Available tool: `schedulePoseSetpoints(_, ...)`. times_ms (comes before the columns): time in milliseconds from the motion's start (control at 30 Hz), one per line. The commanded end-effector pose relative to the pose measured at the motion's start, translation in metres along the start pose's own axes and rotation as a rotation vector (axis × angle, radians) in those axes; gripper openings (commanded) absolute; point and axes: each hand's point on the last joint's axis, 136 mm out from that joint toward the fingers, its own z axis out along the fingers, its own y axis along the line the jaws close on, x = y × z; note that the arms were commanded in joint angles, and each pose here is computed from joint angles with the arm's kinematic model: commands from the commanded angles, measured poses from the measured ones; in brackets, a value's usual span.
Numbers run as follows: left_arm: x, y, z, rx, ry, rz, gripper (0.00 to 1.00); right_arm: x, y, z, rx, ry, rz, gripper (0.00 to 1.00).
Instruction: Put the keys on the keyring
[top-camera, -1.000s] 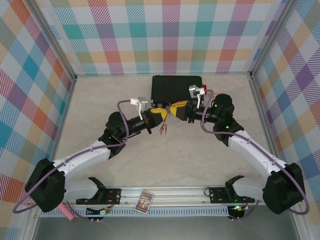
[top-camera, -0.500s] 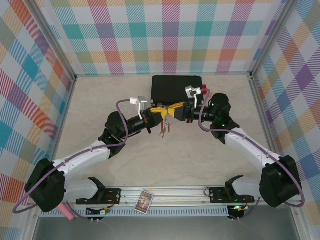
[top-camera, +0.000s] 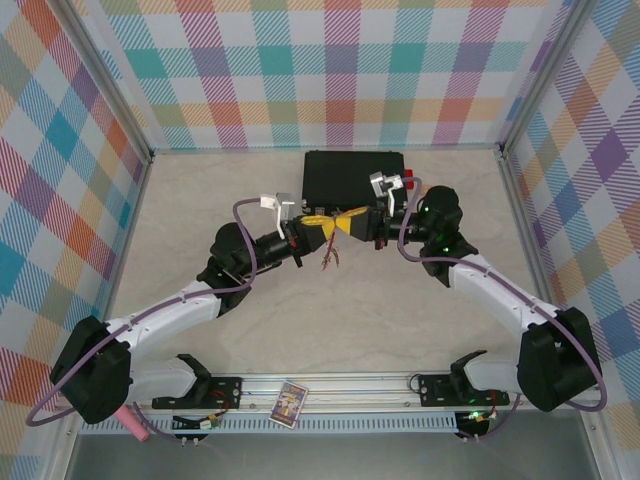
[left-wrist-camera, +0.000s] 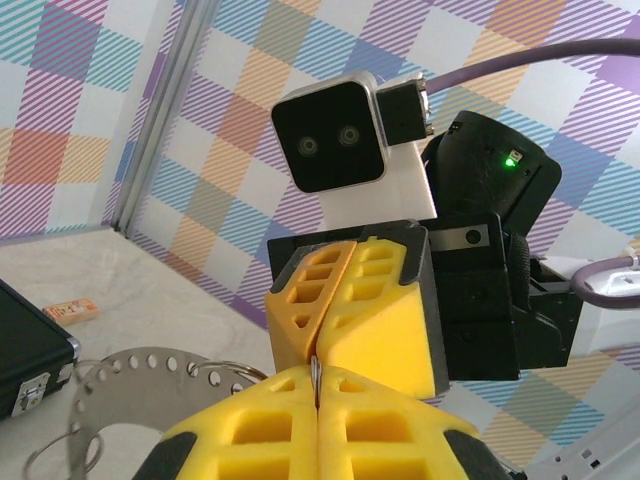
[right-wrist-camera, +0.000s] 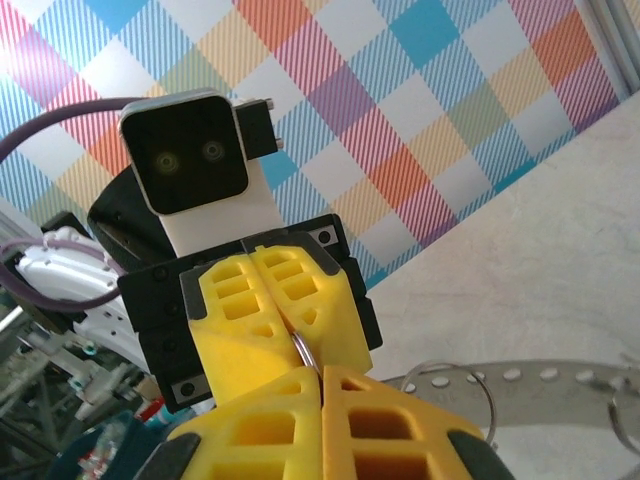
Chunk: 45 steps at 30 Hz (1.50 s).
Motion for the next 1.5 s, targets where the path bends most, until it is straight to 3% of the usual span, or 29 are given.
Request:
schedulePoseSetpoints(0, -0.025, -0.017, 0.003, 0.070, -0.056, 0.030, 0.00, 0.000, 0.009, 0.000, -0.051, 0.005, -0.043, 0.00)
schedulePoseSetpoints(100, -0.025, -0.018, 0.003, 0.072, -0.052, 0.029, 0.01, -0.002, 0.010, -0.001, -0.041, -0.009, -0.051, 0.00)
schedulePoseSetpoints(200, -0.024, -0.019, 0.002, 0.072, -0.046, 0.027, 0.12, -0.003, 0.007, -0.003, -0.016, -0.023, -0.059, 0.00)
schedulePoseSetpoints(367, -0.025, -0.015, -0.003, 0.049, -0.047, 0.032, 0.21, -0.005, 0.006, -0.005, -0.003, -0.036, -0.064, 0.00)
schedulePoseSetpoints(967, -0.012, -0.003, -0.006, 0.019, 0.012, 0.048, 0.19, -0.005, 0.007, -0.007, -0.010, -0.032, -0.066, 0.00)
schedulePoseSetpoints(1267, -0.029, 0.007, -0.019, -0.061, -0.056, 0.076, 0.21, -0.003, 0.004, -0.007, -0.008, -0.029, -0.060, 0.00)
schedulePoseSetpoints(1467, -0.019, 0.015, -0.016, -0.071, -0.022, 0.055, 0.24, -0.003, 0.004, -0.007, -0.009, -0.032, -0.061, 0.00)
